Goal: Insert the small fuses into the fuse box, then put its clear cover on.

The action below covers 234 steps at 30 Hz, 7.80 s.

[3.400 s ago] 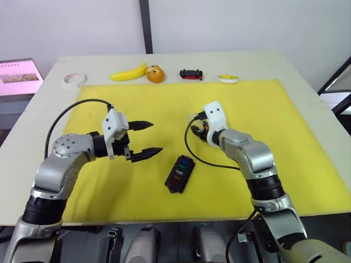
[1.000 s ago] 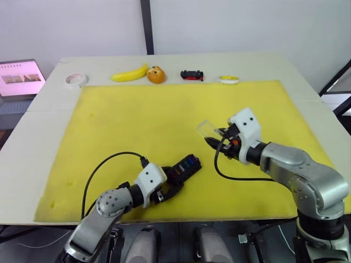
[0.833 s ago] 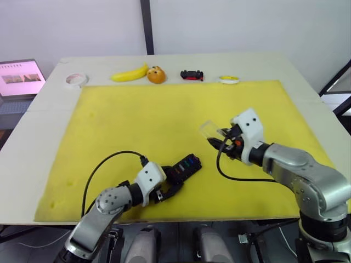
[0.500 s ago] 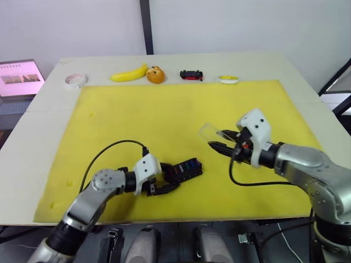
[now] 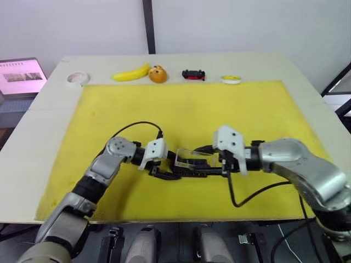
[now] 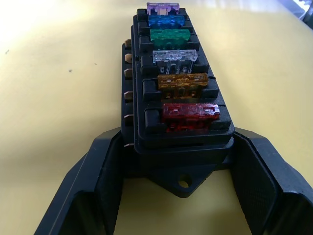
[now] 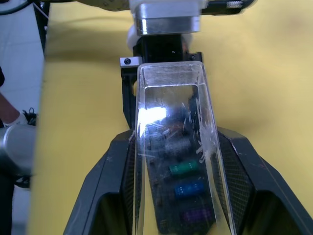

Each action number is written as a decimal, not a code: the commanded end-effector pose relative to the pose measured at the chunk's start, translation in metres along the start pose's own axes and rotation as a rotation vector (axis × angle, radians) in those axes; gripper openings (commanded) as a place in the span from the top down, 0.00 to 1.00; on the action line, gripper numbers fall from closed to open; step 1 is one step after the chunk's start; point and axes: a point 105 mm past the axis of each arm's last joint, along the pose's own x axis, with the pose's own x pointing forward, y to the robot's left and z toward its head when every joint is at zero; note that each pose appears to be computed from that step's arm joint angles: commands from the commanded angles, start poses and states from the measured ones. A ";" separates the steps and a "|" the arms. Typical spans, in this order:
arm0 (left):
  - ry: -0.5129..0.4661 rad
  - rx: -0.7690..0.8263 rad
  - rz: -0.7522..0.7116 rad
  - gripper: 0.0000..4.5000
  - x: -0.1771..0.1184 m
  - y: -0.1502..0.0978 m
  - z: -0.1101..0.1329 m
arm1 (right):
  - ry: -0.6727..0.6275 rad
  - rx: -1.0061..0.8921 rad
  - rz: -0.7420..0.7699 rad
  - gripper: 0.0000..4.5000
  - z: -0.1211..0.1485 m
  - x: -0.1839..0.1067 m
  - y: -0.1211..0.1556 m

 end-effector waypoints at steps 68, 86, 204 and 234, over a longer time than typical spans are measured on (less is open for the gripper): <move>-0.003 0.045 0.021 0.43 0.004 0.006 0.005 | 0.066 -0.106 -0.033 0.09 -0.006 0.005 -0.010; -0.010 0.033 0.024 0.43 0.005 0.008 0.005 | 0.043 -0.234 -0.055 0.09 0.007 -0.002 -0.001; -0.012 0.050 0.004 0.43 0.007 0.001 0.005 | 0.268 -0.169 0.010 0.57 -0.017 -0.008 -0.009; -0.017 0.047 -0.002 0.43 0.008 -0.001 0.005 | 0.234 -0.273 -0.118 0.12 -0.003 -0.011 -0.023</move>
